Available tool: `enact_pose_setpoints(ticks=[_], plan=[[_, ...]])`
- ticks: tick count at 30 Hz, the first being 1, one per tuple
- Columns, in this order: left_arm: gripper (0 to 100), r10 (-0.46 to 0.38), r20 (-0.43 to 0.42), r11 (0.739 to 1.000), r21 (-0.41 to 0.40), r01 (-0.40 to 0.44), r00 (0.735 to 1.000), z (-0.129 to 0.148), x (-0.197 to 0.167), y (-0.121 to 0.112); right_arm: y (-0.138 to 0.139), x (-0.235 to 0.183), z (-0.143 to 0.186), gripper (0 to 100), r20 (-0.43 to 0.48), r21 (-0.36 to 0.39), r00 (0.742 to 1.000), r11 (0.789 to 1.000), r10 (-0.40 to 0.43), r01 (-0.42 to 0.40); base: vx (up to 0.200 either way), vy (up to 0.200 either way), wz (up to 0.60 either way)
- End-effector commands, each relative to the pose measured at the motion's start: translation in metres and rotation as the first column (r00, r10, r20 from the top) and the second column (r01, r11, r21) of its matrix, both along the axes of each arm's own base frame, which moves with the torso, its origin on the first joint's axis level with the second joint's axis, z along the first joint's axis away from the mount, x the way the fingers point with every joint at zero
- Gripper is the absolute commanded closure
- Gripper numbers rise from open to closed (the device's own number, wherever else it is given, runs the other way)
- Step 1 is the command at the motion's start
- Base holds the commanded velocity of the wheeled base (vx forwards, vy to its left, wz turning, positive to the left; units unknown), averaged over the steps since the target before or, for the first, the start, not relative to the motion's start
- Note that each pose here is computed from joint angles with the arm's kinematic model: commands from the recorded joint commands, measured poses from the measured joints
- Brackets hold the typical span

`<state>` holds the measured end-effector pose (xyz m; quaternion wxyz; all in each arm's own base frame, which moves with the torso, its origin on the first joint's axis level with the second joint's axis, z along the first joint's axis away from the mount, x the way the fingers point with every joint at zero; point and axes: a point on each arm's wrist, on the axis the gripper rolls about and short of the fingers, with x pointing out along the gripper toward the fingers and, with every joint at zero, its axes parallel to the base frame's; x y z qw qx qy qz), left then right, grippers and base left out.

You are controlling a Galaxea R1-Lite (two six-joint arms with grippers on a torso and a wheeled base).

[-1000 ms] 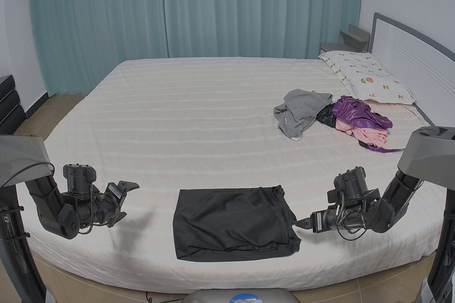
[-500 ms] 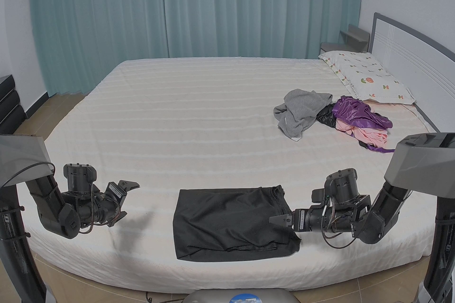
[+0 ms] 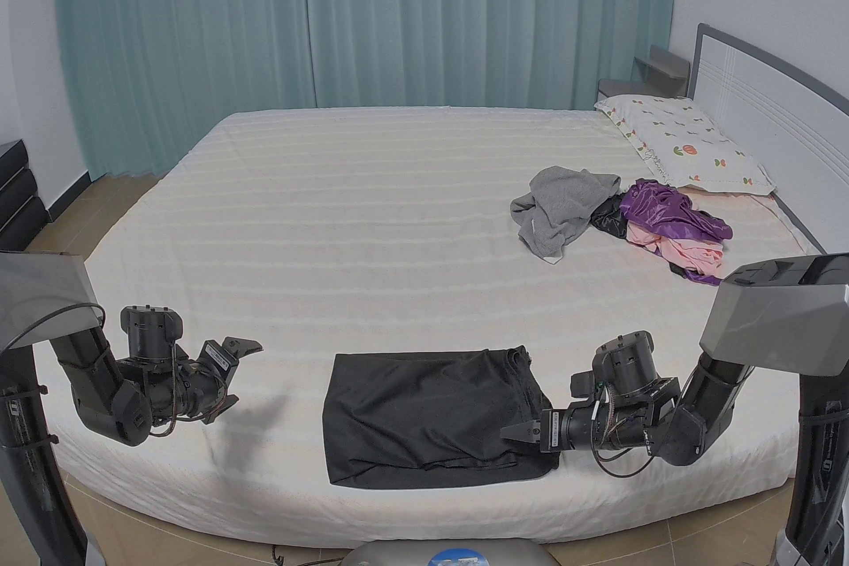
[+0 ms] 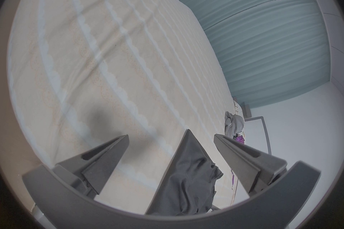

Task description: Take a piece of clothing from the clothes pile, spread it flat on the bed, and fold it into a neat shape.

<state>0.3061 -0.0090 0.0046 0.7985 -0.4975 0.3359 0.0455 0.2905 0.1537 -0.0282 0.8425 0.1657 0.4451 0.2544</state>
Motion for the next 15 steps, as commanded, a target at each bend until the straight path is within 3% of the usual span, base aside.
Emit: enact_pose_setpoints(ticks=[1,7,15], plan=[[0,0.003,-0.001,1.0,0.001,-0.003,1.0,-0.001,0.001,0.0,0.002,-0.002,-0.007,100,-0.019,-0.01,1.0,1.0,0.009,-0.009,0.0,0.0,0.0],[0,0.009,-0.002,1.0,0.006,-0.009,1.0,-0.001,0.0,0.0,-0.003,-0.009,-0.003,100,-0.037,-0.044,0.999,0.999,0.005,-0.006,0.0,0.0,0.0],[0,0.01,-0.002,1.0,0.007,-0.01,1.0,-0.001,0.0,0.0,-0.026,-0.009,0.016,100,0.022,-0.059,1.0,0.998,-0.009,0.01,0.0,0.0,0.0]])
